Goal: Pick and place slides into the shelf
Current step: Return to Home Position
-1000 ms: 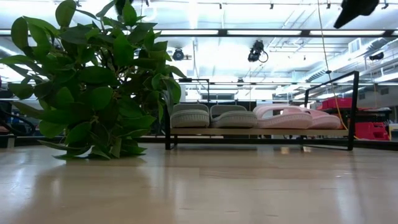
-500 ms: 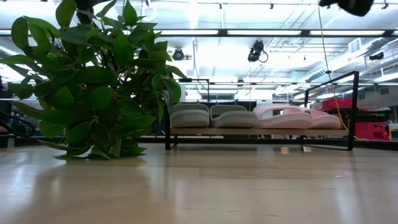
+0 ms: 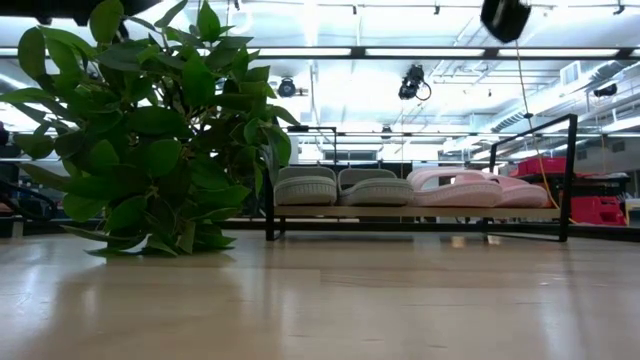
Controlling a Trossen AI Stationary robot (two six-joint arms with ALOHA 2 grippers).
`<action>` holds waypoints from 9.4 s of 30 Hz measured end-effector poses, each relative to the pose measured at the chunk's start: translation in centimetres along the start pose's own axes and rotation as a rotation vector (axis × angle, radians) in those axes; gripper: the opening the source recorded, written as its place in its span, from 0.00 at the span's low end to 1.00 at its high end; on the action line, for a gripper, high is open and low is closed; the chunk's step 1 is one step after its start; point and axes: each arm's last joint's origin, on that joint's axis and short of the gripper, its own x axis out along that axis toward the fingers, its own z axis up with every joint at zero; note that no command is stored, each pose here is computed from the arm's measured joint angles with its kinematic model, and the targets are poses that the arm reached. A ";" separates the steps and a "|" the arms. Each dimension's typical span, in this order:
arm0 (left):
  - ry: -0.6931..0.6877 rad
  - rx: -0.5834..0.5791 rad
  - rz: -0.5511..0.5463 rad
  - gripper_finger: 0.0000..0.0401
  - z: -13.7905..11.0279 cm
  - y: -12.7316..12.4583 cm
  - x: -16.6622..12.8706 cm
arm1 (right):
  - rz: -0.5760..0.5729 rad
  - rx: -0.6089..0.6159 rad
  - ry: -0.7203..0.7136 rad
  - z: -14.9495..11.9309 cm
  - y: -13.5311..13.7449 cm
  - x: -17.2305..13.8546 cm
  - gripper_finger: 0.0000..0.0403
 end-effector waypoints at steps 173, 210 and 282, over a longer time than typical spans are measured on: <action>0.103 -0.042 -0.173 0.10 -10.4 2.2 0.0 | 0.229 -0.141 -0.280 -12.5 -10.0 -4.5 0.00; 0.102 -0.042 -0.173 0.07 -10.4 2.2 0.0 | 0.149 -0.166 -0.189 -13.4 -10.6 -4.1 0.03; 0.103 -0.042 -0.173 0.07 -10.4 2.2 0.0 | 0.149 -0.165 -0.190 -13.4 -10.6 -4.1 0.03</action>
